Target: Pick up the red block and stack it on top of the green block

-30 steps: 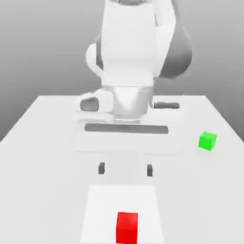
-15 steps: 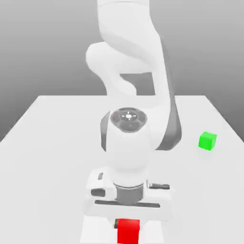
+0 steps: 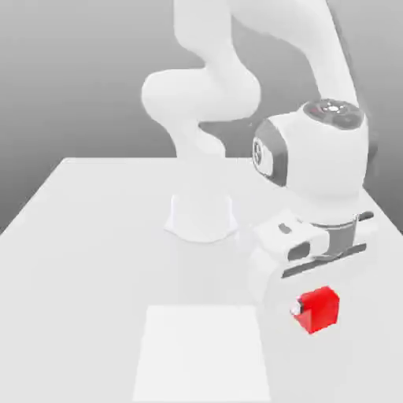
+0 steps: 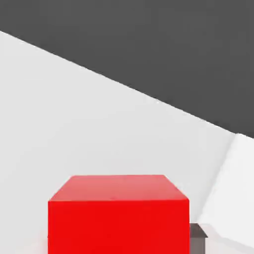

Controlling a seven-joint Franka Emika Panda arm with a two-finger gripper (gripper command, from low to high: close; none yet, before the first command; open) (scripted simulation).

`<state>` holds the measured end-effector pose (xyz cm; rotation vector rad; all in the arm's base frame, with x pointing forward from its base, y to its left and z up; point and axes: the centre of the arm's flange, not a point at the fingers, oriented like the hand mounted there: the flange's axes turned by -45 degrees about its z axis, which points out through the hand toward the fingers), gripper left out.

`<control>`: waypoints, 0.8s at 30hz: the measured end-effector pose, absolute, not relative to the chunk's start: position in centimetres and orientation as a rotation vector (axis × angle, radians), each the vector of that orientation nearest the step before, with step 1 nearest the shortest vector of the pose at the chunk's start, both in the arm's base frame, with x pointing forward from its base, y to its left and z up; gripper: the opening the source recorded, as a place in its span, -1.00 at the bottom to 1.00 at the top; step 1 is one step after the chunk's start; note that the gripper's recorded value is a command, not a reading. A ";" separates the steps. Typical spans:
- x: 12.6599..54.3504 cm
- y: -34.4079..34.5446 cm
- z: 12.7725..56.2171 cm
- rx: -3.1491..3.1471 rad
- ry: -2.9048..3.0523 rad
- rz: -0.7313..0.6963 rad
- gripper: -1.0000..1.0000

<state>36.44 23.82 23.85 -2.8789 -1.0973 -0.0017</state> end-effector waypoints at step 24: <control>6.7 34.0 20.5 -1.647 -2.747 0.012 -1.00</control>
